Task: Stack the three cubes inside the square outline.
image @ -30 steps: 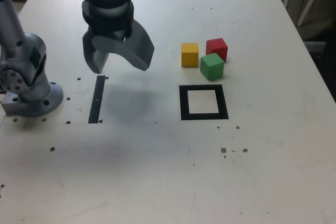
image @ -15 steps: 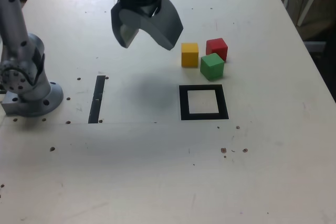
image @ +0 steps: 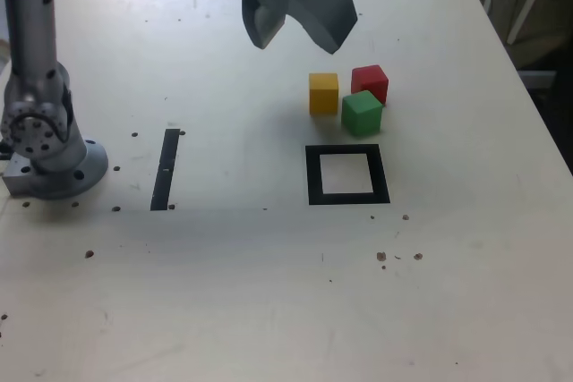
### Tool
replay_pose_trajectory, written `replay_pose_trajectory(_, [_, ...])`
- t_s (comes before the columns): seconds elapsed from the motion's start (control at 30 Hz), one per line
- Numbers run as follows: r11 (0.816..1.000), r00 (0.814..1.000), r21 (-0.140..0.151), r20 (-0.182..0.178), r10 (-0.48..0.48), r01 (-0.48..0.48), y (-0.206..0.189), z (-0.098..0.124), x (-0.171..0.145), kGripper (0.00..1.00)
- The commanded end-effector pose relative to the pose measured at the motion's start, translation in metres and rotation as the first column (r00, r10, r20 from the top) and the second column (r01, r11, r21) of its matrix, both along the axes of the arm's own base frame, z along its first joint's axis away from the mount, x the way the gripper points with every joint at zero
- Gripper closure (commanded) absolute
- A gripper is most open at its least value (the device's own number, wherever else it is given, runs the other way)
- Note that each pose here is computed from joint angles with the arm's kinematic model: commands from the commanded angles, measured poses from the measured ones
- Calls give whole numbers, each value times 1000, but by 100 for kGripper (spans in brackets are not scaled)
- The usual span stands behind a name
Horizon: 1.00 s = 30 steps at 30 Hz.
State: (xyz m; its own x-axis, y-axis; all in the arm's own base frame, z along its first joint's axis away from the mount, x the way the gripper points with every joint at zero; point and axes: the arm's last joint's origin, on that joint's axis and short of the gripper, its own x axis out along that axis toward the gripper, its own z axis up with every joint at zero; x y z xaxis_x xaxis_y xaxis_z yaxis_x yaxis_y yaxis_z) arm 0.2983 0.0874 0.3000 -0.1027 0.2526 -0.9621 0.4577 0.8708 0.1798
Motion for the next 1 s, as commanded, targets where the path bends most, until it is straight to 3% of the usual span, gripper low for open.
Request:
replay_pose_trajectory(0.0, [1000,1000,1,-4,-12,12,7,-2,9,1])
replay_pose_trajectory(0.23, [999,999,10,-23,-34,35,32,-9,38,1])
replay_pose_trajectory(0.63, [995,991,39,-93,-92,96,60,-38,83,1])
replay_pose_trajectory(0.97, [983,977,29,-116,-179,184,64,-47,97,1])
